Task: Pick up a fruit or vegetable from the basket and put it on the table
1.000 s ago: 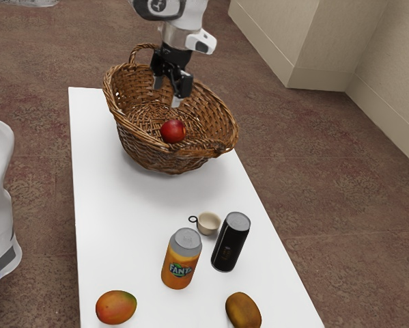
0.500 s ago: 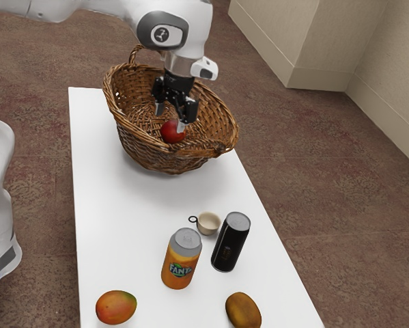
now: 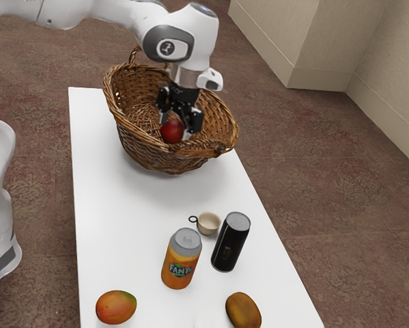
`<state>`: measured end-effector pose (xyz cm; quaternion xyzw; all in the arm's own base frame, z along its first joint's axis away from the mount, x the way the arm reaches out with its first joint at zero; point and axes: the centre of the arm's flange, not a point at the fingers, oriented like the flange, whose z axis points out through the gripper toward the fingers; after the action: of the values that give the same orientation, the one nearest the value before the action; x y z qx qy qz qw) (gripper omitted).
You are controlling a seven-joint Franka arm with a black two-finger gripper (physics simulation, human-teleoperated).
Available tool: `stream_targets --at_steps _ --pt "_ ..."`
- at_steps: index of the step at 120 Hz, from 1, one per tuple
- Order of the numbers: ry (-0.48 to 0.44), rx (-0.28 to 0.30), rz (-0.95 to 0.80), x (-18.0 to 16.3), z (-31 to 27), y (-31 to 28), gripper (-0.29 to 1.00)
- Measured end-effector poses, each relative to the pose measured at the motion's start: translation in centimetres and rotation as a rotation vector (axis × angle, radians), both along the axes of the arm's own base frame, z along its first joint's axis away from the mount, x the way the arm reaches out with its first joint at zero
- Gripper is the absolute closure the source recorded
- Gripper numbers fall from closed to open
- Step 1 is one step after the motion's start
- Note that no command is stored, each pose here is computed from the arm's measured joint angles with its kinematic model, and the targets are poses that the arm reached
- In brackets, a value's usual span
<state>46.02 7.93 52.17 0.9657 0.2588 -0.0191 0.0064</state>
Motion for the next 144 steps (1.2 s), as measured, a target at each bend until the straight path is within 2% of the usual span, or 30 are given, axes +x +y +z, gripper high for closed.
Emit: stream_targets --at_steps 56,75,87,97,114,125,144 --pt "-0.027 0.021 0.026 1.3 -0.9 0.0 0.01" --pt "-0.028 0.046 0.024 1.2 -0.6 0.3 0.29" --pt "-0.021 0.058 0.023 1.1 -0.4 0.5 0.40" --pt "-0.016 0.065 0.022 1.1 -0.1 0.5 0.41" --pt "-0.047 0.074 0.027 1.3 3.1 0.7 0.43" --pt "-0.073 0.075 0.036 0.9 6.0 1.1 0.49" --pt "-0.121 0.075 0.088 -1.7 12.1 4.0 0.43"
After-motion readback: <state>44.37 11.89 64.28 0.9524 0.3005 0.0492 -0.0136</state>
